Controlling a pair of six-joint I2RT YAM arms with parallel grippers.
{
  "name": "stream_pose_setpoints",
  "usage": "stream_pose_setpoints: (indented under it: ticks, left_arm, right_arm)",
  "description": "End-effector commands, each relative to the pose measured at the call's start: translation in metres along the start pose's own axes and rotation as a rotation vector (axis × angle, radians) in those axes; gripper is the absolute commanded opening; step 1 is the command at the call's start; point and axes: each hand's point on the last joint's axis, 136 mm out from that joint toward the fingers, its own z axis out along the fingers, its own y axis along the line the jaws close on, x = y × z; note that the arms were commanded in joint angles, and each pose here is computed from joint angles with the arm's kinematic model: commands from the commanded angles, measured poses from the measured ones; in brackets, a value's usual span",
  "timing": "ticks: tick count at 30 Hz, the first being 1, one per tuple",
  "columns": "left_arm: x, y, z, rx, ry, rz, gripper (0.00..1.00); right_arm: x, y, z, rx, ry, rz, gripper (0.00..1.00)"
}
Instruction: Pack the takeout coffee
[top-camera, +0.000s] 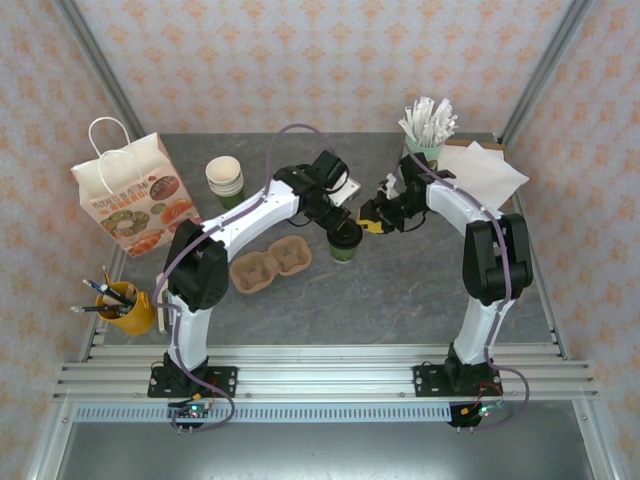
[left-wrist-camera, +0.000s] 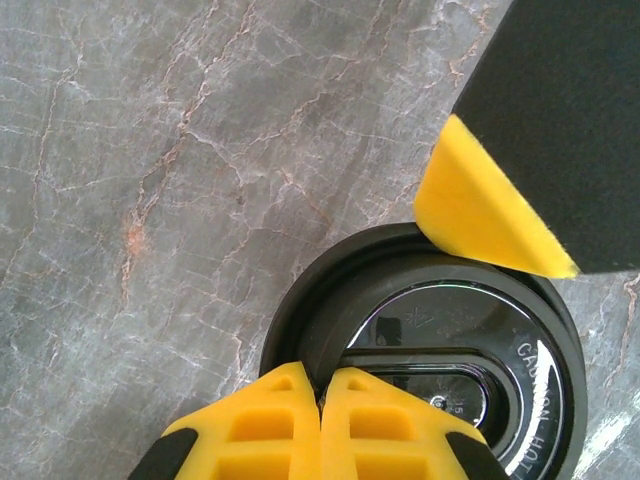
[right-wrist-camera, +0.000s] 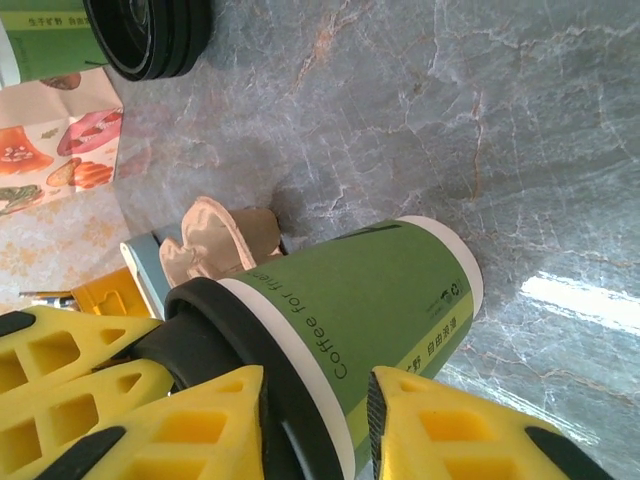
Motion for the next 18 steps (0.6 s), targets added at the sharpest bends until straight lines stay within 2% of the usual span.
stream_pose_setpoints:
  ticks: [1,4,14,18]
  left_arm:
    - [0.026,0.015,0.013,-0.053,0.146,-0.028,0.0]
    - [0.018,0.014,0.006,-0.057,0.128,-0.024,0.0]
    - [0.014,0.008,0.007,-0.049,0.127,-0.016,0.0]
    - [0.013,0.008,0.009,-0.047,0.131,-0.018,0.0]
  right_arm:
    - [-0.009,-0.01,-0.014,0.06,-0.039,0.073,0.31]
    - [-0.006,0.002,-0.025,-0.009,-0.04,0.043,0.32]
    - [0.026,0.014,-0.014,-0.177,0.082,0.002,0.32]
    - [0.024,0.014,-0.015,-0.16,0.075,-0.011,0.33]
